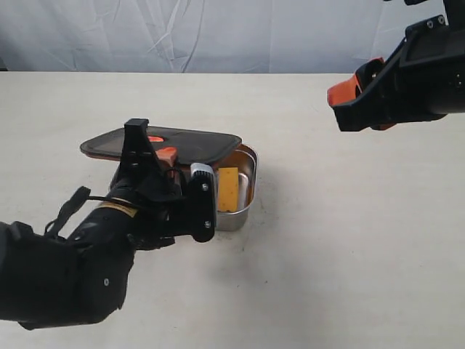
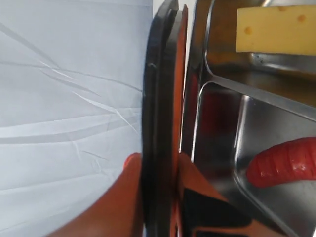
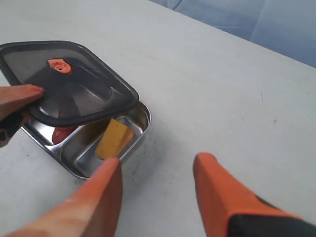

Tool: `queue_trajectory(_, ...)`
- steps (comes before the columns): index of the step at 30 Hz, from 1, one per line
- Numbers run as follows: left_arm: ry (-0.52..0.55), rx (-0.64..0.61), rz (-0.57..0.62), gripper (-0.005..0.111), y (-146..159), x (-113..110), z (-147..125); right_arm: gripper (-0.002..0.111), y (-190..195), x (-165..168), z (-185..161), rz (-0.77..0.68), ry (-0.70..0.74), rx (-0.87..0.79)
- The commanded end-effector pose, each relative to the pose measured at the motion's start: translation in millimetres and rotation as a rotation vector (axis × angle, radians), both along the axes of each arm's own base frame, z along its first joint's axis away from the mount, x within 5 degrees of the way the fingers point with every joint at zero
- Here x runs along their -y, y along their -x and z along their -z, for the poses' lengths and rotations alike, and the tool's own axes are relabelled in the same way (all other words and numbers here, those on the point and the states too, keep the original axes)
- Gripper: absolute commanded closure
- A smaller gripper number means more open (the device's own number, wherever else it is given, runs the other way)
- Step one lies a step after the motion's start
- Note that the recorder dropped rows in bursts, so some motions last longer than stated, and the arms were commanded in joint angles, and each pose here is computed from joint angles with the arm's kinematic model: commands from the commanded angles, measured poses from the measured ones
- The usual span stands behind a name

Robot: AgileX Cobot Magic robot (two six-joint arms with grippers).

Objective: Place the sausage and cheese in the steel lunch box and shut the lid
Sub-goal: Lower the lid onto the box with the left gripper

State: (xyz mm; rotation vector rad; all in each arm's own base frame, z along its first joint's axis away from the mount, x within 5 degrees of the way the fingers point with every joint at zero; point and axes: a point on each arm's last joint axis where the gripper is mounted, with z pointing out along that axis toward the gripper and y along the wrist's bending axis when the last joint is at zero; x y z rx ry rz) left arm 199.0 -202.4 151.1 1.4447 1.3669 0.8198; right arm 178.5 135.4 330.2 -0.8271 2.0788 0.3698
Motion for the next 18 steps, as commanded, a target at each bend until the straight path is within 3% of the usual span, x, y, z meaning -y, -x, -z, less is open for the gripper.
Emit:
queue_trajectory(1, -0.027, 0.035, 0.036, 0.107, 7.1, 8.3, 5.0, 0.062, 0.7, 1.2, -2.0, 0.001, 0.005, 0.013)
queue_trajectory(11, -0.127, -0.005, 0.114, 0.107, 18.3, 21.2, 35.2, 0.062, 1.1, 1.3, -1.4, 0.001, 0.008, 0.004)
queue_trajectory(18, -0.132, -0.003, 0.138, 0.107, 23.0, 25.3, 37.4, 0.062, 1.2, 1.4, -1.2, 0.000, 0.009, 0.002)
